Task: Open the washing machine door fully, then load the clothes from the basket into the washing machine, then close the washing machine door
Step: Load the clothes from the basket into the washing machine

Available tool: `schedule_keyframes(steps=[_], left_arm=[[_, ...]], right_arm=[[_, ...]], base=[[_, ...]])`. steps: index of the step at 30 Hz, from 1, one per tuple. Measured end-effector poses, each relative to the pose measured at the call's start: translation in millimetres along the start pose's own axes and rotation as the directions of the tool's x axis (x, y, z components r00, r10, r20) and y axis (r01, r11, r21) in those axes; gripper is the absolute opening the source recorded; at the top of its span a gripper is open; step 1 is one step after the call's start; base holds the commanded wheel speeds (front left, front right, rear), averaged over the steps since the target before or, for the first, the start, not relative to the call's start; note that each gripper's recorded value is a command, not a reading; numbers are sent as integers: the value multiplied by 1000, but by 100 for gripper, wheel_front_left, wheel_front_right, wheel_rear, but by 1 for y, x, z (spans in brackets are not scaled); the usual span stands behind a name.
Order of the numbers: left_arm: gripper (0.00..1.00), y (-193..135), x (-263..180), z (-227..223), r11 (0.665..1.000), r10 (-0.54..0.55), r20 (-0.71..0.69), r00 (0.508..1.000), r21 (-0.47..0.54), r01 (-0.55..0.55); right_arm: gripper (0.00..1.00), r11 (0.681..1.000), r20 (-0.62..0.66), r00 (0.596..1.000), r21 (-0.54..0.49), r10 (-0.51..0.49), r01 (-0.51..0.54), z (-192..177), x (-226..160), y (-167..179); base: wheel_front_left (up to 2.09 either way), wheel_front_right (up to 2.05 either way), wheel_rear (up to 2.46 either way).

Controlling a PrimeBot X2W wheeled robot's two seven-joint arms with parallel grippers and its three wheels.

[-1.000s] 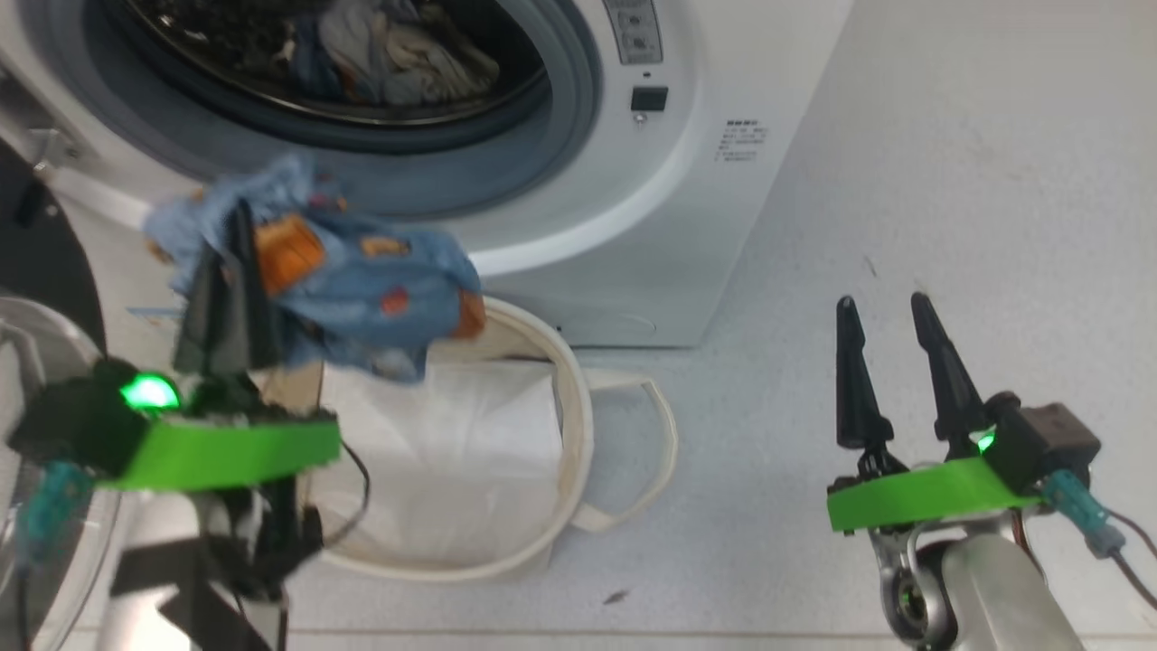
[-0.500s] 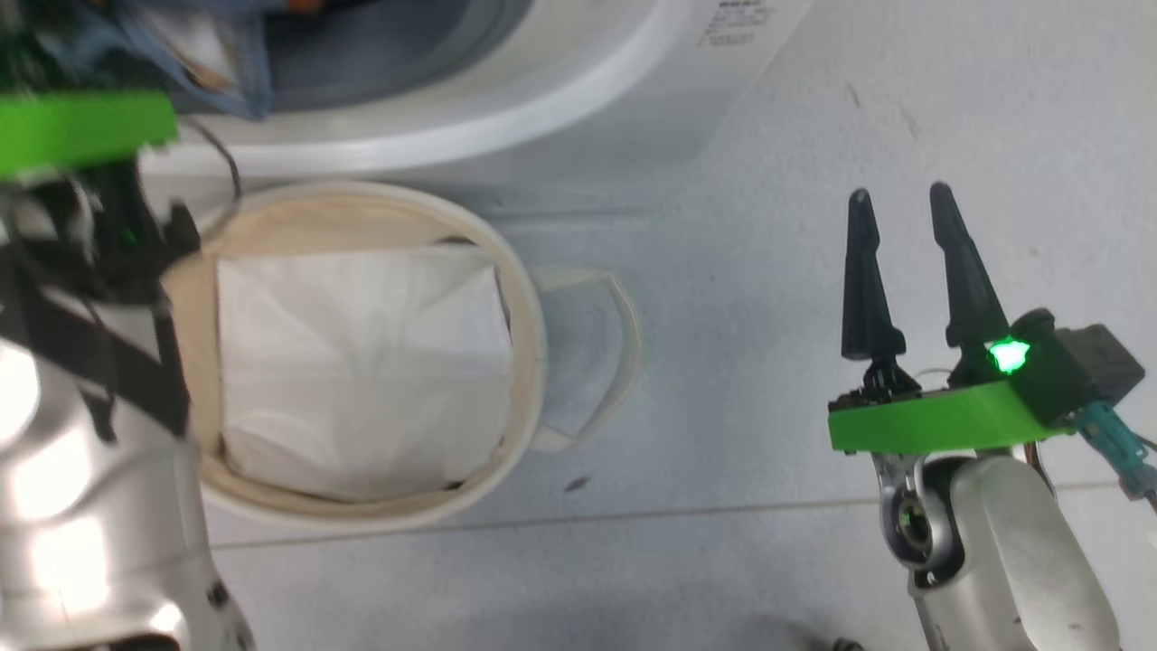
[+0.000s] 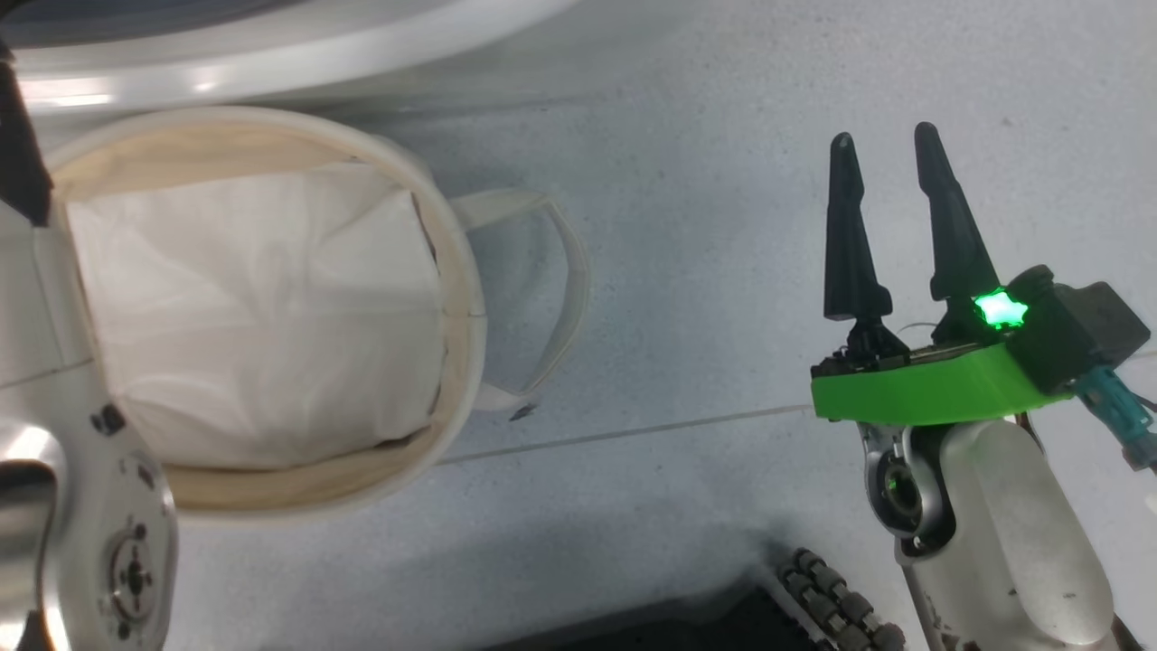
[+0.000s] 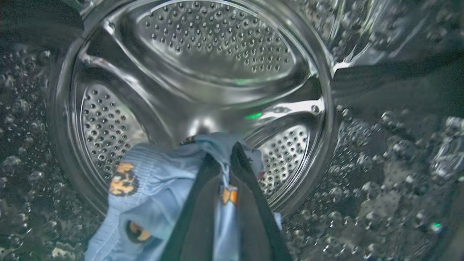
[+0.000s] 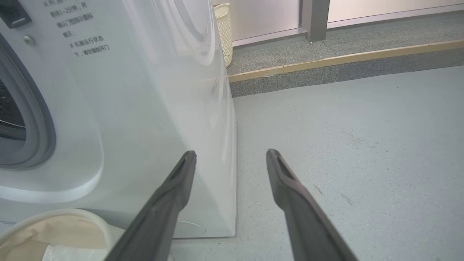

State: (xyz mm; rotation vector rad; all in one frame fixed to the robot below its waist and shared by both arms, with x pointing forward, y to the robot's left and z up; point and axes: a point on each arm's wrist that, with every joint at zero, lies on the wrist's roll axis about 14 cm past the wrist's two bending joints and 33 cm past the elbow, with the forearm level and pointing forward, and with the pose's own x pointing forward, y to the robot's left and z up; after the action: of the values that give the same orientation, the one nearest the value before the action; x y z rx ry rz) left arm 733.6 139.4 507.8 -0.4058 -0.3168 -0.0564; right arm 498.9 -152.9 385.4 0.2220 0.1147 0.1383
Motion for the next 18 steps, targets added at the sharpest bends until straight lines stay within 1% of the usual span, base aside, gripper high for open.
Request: schedule_keyframes(steps=[3, 5, 7, 9, 12, 14, 15, 18], left_arm=[[0, 15, -1, -20, 999, 38, -44, 998, 16, -37], [0, 27, -3, -35, 997, 68, -89, 994, 50, -64], [0, 46, -4, -37, 988, 142, -84, 986, 69, -136], [0, 57, -4, -37, 980, 182, -84, 980, 97, -174], [0, 60, -9, -52, 978, 189, -132, 973, 117, -174], [0, 60, -15, -66, 978, 193, -178, 965, 108, -176], [100, 61, -19, -74, 978, 200, -206, 958, 103, -182], [100, 62, -25, -84, 977, 204, -251, 946, 105, -183]], right_arm=[[100, 1000, -13, 1000, -3, -7, 7, -6, 0, -3], [100, 1000, -19, 1000, -3, -8, 8, -9, 1, -4], [100, 1000, -19, 1000, -3, -4, 4, -11, 3, -4], [100, 1000, -24, 1000, -2, -1, 1, -13, 4, -3], [100, 1000, -31, 1000, 2, 6, -6, -17, 5, -1], [100, 1000, -34, 999, 3, 12, -12, -19, 6, 1], [100, 1000, -34, 999, 0, 16, -16, -20, 6, 2], [100, 1000, -30, 999, -2, 23, -23, -19, 8, 4]], base=[[0, 0, 0], [0, 0, 0], [0, 0, 0], [0, 0, 0], [0, 0, 0], [0, 0, 0], [0, 0, 0], [0, 0, 0]])
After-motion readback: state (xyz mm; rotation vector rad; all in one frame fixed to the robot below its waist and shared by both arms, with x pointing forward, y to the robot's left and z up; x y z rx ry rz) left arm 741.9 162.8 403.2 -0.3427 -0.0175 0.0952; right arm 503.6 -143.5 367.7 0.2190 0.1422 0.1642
